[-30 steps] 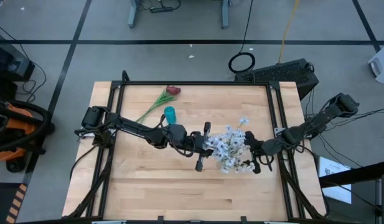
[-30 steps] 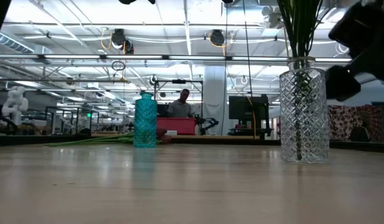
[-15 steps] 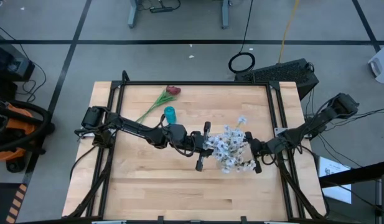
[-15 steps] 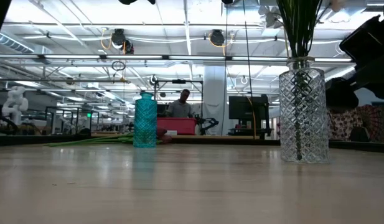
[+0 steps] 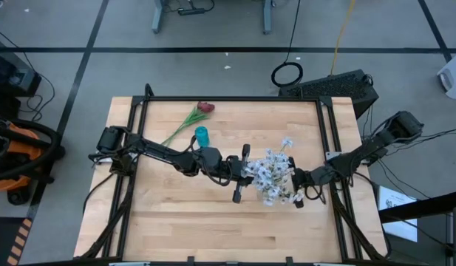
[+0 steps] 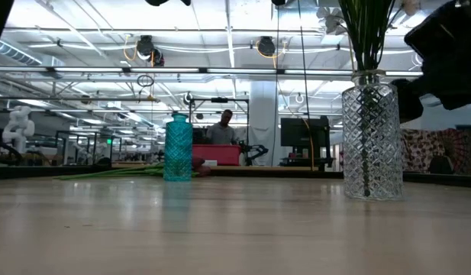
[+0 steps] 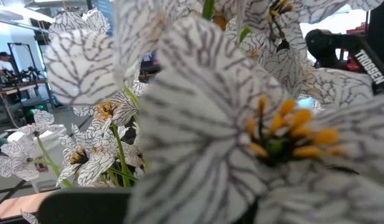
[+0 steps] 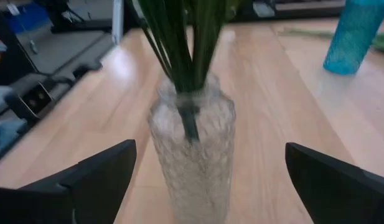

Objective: Sort flowers into vase by color
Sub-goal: Put the white flowers into the transparent vase

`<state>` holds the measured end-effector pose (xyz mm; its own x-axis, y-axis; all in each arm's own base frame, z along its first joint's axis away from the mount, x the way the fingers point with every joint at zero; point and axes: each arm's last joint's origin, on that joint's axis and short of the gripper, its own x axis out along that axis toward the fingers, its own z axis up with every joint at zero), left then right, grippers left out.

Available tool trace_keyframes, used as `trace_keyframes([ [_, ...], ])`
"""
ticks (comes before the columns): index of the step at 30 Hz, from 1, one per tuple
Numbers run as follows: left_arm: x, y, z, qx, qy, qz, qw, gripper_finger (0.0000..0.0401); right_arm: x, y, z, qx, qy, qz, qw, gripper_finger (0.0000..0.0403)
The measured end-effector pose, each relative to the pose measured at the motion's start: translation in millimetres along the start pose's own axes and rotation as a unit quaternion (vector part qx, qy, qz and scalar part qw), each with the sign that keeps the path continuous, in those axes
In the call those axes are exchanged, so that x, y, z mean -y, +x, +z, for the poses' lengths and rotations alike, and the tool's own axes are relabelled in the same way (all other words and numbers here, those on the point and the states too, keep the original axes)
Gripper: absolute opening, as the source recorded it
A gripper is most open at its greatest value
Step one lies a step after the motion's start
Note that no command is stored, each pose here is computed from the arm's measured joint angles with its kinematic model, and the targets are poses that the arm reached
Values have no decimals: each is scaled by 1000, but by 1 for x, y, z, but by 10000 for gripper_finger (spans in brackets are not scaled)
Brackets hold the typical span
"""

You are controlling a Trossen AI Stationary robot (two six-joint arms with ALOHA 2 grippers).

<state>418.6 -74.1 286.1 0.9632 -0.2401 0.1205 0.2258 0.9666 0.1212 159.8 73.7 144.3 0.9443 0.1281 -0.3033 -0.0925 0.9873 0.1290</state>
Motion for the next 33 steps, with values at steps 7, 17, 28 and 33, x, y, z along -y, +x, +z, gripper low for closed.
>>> trace_keyframes([
  [7,0,0,0,0,0,0,1000,21,-2,10,-5,9,13,0,1000,400],
  [17,0,0,0,0,0,0,1000,21,-5,21,-10,24,8,6,1000,400],
  [28,0,0,0,0,1,0,1000,21,-15,43,-2,24,-33,4,999,400],
  [33,0,0,0,0,1,0,1000,21,-16,47,-3,17,-49,1,999,392],
])
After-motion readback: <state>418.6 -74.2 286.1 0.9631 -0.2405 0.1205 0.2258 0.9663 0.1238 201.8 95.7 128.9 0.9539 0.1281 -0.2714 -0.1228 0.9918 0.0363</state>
